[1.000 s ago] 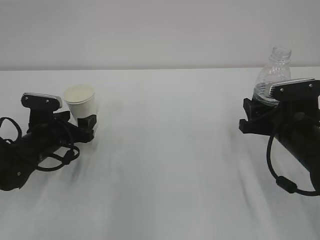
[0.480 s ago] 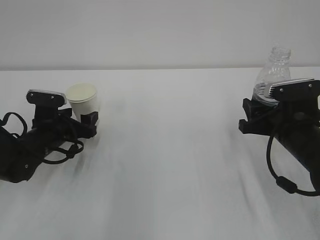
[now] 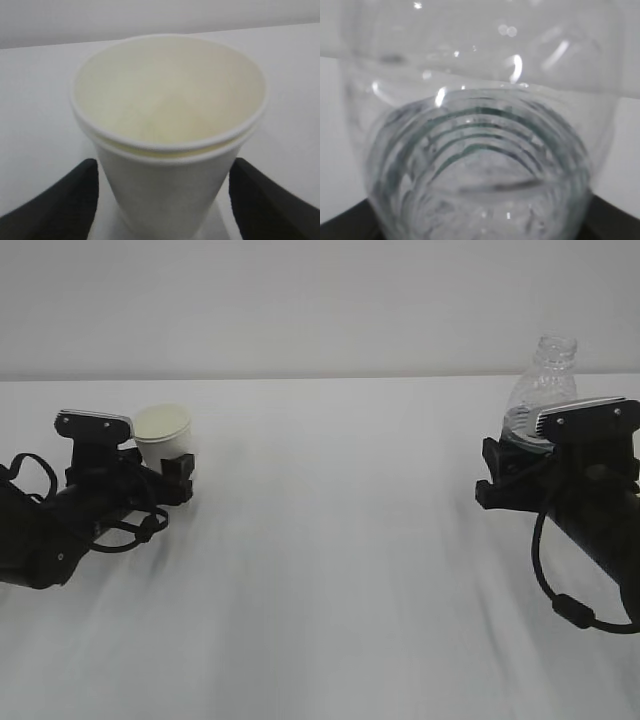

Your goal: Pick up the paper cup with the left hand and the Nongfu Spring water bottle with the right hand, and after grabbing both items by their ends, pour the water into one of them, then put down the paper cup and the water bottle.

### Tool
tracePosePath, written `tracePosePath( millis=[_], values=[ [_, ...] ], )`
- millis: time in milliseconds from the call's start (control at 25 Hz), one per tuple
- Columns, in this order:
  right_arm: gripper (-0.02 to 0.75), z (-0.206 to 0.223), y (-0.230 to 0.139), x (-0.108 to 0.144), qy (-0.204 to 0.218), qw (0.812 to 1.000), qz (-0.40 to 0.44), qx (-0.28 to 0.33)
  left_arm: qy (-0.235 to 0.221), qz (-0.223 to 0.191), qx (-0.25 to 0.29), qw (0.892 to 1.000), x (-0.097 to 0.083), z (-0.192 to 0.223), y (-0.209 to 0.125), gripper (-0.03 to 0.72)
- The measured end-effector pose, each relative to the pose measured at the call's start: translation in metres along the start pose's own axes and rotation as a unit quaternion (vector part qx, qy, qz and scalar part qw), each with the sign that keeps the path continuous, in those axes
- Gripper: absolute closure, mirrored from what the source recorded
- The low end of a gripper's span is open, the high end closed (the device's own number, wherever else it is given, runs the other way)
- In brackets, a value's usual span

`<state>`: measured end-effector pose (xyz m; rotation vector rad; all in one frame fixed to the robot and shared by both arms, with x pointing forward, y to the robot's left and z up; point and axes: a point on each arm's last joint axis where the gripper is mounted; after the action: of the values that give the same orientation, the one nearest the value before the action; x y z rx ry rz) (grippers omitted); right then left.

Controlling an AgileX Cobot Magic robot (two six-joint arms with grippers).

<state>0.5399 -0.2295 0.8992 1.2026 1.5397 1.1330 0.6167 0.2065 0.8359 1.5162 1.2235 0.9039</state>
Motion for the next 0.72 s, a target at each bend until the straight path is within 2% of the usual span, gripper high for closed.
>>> tracePosePath(
  millis=[600, 720],
  values=[
    [0.272, 0.0, 0.0, 0.0, 0.001, 1.0, -0.001, 0.001, -0.005, 0.003, -0.002, 1.0, -0.001, 0.021, 0.008, 0.102],
    [0.272, 0.0, 0.0, 0.0, 0.001, 1.0, -0.001, 0.001, -0.005, 0.003, 0.003, 1.0, -0.001, 0.022, 0.004, 0.123]
  ],
)
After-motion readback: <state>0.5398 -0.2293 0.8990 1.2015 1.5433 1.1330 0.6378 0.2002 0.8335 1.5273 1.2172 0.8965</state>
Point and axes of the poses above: a point on each arm's last joint axis where the gripper is mounted, z pointing out along that axis toward the gripper, x along the wrist's bending axis when the last joint is at zero, y = z × x, and after that the axes turned 2 degrees about z, right-handed
